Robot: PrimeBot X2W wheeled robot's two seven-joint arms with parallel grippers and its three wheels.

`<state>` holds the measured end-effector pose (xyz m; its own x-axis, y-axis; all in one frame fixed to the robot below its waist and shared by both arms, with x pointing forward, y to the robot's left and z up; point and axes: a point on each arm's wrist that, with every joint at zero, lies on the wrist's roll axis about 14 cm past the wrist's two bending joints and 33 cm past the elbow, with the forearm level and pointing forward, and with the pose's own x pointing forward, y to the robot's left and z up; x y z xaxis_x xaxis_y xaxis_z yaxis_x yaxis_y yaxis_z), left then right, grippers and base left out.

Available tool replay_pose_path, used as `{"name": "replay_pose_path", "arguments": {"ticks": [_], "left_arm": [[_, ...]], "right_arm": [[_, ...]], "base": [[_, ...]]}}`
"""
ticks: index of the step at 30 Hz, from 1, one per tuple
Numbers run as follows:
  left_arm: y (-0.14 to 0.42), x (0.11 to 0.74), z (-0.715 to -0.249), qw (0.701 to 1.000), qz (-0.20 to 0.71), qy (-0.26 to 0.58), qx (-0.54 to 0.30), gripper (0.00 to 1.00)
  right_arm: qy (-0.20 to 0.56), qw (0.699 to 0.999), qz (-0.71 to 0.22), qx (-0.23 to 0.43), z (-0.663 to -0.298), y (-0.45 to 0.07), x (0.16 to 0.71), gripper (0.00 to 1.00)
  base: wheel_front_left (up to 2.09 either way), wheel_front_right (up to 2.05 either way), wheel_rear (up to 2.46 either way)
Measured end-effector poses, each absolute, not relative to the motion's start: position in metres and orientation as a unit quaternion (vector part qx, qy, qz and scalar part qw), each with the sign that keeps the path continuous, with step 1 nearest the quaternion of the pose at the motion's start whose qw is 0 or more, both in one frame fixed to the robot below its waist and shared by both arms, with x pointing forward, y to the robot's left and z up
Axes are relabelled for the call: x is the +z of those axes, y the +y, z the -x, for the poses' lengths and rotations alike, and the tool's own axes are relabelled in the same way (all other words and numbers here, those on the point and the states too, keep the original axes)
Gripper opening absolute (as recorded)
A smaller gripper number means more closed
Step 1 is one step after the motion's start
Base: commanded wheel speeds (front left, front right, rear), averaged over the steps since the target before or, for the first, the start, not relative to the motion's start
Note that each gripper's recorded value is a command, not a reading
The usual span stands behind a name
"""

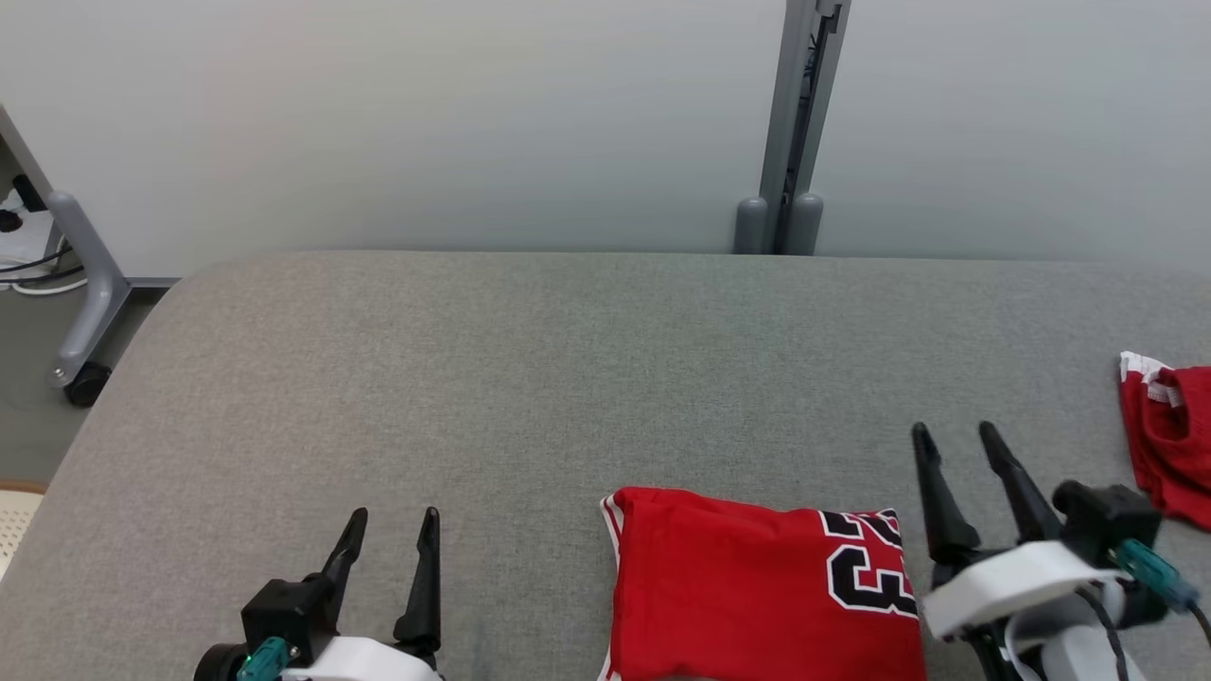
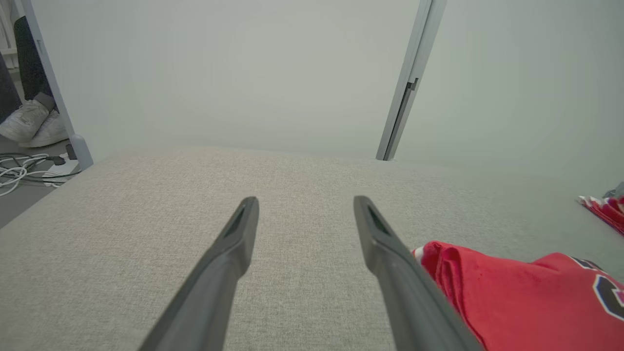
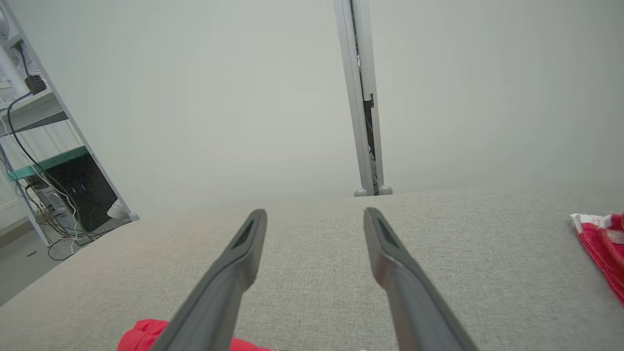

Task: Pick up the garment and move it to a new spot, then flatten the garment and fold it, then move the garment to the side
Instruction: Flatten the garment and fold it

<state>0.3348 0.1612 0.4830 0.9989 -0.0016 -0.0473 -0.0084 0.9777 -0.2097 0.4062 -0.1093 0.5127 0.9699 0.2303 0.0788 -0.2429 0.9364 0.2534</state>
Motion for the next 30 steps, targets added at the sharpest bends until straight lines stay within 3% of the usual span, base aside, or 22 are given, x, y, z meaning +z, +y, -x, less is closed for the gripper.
{"name": "replay_pose_path", "arguments": {"ticks": [5, 14, 30], "left_arm": [[0.154, 0.484, -0.334, 0.994, 0.111, 0.022, -0.004, 1.00], [0.152, 0.486, -0.327, 0.993, 0.119, 0.013, 0.006, 1.00], [0.162, 0.485, -0.321, 0.994, 0.105, 0.005, 0.014, 1.00]], "right_arm": [[-0.043, 0.990, -0.097, 0.089, -0.389, -0.136, 0.515, 1.00], [-0.056, 0.989, -0.126, 0.058, -0.366, -0.156, 0.518, 1.00], [-0.060, 0.991, -0.111, 0.052, -0.362, -0.161, 0.519, 1.00]], "base": [[0.00, 0.00, 0.00], [0.00, 0.00, 0.00], [0.00, 0.00, 0.00]]}}
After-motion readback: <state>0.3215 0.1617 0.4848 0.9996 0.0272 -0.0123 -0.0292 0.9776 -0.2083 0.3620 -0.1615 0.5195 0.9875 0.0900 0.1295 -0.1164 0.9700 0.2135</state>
